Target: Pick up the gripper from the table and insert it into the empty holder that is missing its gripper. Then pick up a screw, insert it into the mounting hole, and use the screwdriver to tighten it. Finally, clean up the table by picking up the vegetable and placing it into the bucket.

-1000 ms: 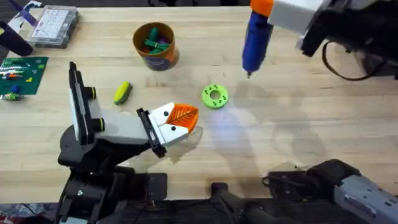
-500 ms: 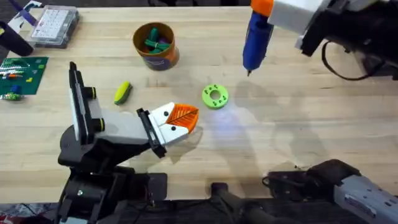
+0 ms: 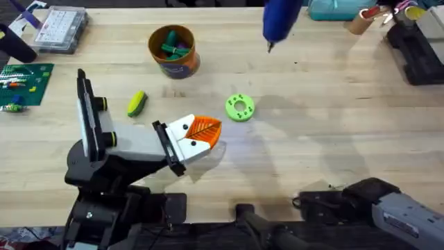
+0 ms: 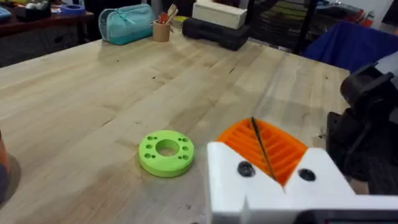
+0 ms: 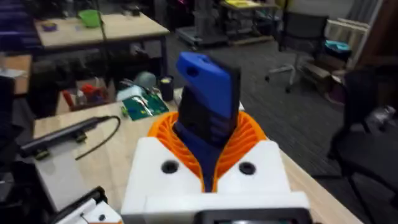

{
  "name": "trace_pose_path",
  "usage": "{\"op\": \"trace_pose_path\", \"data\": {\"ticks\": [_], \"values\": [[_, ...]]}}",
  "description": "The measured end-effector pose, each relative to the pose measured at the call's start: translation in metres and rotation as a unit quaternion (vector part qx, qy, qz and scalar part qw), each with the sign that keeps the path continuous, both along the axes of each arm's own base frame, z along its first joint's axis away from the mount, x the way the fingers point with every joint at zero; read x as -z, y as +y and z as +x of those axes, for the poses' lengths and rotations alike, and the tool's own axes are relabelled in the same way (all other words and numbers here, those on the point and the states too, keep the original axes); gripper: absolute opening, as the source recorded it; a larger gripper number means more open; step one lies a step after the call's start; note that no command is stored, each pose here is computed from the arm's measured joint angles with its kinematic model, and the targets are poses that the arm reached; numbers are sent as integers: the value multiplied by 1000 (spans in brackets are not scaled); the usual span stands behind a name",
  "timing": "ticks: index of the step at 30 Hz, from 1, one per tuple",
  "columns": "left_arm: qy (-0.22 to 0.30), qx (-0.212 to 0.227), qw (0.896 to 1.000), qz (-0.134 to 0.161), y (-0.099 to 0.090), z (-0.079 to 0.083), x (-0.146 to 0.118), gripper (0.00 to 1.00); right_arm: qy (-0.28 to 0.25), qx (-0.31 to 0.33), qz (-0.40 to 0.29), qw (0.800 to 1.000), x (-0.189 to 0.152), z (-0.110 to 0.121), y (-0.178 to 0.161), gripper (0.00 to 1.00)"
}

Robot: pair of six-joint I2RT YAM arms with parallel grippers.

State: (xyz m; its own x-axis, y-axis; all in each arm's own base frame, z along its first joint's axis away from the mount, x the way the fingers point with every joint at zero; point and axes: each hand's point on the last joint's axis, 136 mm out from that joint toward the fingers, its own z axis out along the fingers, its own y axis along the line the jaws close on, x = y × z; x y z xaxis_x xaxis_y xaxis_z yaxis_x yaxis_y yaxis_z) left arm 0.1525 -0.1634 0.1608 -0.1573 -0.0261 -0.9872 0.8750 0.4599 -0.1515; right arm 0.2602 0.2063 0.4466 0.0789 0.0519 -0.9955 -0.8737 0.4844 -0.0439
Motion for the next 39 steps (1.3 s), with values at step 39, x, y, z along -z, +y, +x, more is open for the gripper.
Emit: {"op": "trace_pose_path", "data": {"ticks": [39], "values": [[0, 0, 1000, 0, 0, 0, 0, 18, -39, -286, 62, 955, -60, -89, 112, 50]]}}
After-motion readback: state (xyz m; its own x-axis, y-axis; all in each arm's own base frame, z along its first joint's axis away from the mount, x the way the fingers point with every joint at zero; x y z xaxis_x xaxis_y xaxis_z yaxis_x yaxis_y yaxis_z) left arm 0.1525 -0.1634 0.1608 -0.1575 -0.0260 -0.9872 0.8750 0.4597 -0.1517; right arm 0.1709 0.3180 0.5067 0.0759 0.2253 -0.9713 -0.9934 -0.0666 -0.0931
